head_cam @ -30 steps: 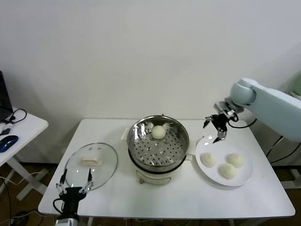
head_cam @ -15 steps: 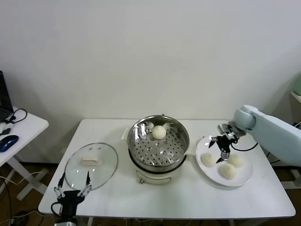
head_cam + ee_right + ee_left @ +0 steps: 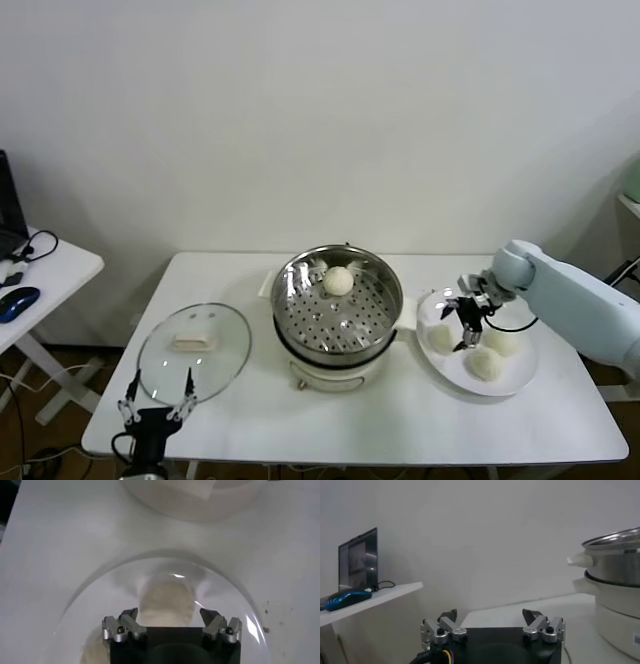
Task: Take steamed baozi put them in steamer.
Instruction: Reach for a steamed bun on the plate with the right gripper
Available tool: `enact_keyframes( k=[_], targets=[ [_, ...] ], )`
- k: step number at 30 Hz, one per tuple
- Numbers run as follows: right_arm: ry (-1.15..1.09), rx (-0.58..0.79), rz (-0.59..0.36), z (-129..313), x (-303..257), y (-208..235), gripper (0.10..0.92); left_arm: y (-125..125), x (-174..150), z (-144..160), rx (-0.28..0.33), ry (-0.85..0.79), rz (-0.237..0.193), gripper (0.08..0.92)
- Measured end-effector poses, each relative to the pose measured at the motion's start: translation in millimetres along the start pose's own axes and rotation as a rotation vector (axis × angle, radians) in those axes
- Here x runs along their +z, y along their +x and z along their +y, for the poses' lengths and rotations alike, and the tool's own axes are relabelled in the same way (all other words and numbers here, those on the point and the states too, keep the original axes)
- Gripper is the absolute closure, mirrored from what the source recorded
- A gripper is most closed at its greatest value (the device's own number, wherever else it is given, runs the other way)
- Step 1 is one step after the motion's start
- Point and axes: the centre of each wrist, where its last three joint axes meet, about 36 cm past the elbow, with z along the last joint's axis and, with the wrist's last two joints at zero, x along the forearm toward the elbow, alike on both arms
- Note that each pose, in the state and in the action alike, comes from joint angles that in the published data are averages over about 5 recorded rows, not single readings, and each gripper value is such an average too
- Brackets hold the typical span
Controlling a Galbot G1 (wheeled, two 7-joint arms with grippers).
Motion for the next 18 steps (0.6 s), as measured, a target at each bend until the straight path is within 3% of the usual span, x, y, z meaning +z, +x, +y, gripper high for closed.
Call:
enact_keyframes(
  k=[8, 18],
  targets=[
    [-0.009, -0.01, 0.005, -1.1, 0.0, -7.3, 0.203, -0.1, 0.1, -3.5, 0.0, 0.006, 0.003, 0.177],
    [-0.023, -0.018, -0.003, 0.2, 2.1, -10.8, 0.275, -2.4, -1.2, -5.1, -0.005, 0.004, 0.0, 0.177]
  ],
)
